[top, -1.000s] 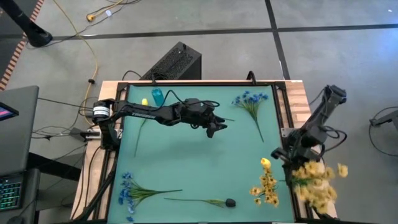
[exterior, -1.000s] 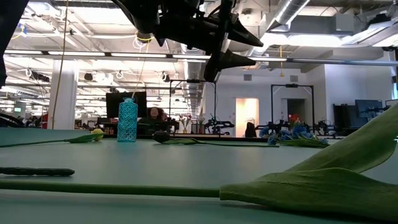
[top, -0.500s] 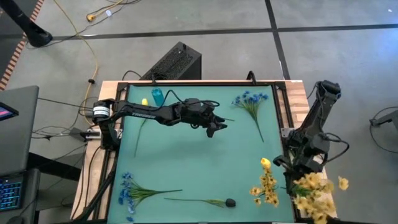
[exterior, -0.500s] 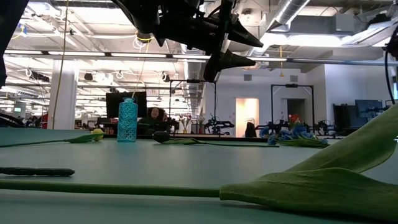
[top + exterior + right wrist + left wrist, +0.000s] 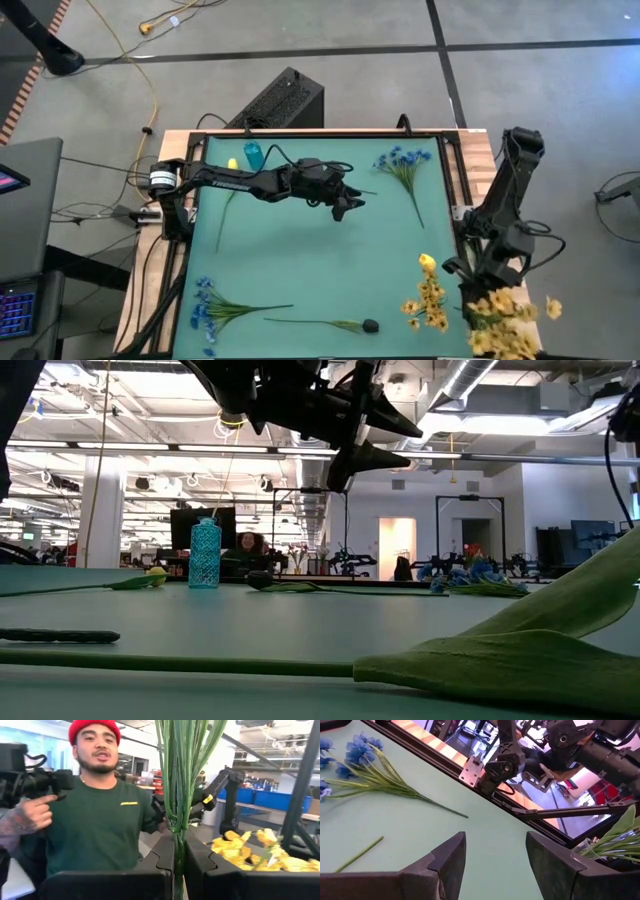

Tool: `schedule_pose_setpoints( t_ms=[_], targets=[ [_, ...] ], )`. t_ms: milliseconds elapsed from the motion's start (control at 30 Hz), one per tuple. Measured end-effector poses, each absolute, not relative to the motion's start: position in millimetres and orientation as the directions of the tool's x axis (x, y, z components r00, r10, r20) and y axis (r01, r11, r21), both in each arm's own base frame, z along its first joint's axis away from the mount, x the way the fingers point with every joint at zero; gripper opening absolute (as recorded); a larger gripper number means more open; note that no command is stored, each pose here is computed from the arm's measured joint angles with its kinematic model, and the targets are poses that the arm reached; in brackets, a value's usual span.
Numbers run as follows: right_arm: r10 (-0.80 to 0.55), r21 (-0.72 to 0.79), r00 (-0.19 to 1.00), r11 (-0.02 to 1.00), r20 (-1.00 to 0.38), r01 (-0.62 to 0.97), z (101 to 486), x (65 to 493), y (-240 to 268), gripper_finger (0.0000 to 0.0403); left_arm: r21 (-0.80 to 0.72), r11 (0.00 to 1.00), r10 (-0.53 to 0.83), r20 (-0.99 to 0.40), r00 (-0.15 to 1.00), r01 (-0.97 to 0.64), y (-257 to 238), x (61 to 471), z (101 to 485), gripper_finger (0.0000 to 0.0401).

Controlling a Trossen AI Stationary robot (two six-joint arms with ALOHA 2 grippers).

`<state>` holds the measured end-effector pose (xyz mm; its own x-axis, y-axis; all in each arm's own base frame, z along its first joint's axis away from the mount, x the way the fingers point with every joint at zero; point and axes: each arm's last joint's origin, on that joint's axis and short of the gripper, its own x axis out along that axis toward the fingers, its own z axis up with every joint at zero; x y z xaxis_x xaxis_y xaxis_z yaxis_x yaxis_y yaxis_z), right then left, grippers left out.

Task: Sort flowers into vase by color
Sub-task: Put the yellow flower into the transparent vase

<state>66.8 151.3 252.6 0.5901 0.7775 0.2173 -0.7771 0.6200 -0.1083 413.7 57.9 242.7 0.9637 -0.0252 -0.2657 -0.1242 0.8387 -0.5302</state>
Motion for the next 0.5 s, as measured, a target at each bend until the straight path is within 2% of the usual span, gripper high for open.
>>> schedule_pose_setpoints(
  t_ms=[333, 500],
  targets=[
    [0.765, -0.147, 0.619, 0.642, 0.179, -0.752, 246.7, 67.1, 157.4, 0.0044, -0.523, 0.849, -0.047, -0.222, 0.974, -0.078, 50.4, 415.8, 246.9, 0.0194],
    [0.747, -0.149, 0.641, 0.665, 0.177, -0.732, 245.5, 68.6, 159.0, 0.0044, -0.433, 0.901, -0.091, -0.217, 0.972, -0.013, 27.1, 418.1, 247.4, 0.0194]
  ],
)
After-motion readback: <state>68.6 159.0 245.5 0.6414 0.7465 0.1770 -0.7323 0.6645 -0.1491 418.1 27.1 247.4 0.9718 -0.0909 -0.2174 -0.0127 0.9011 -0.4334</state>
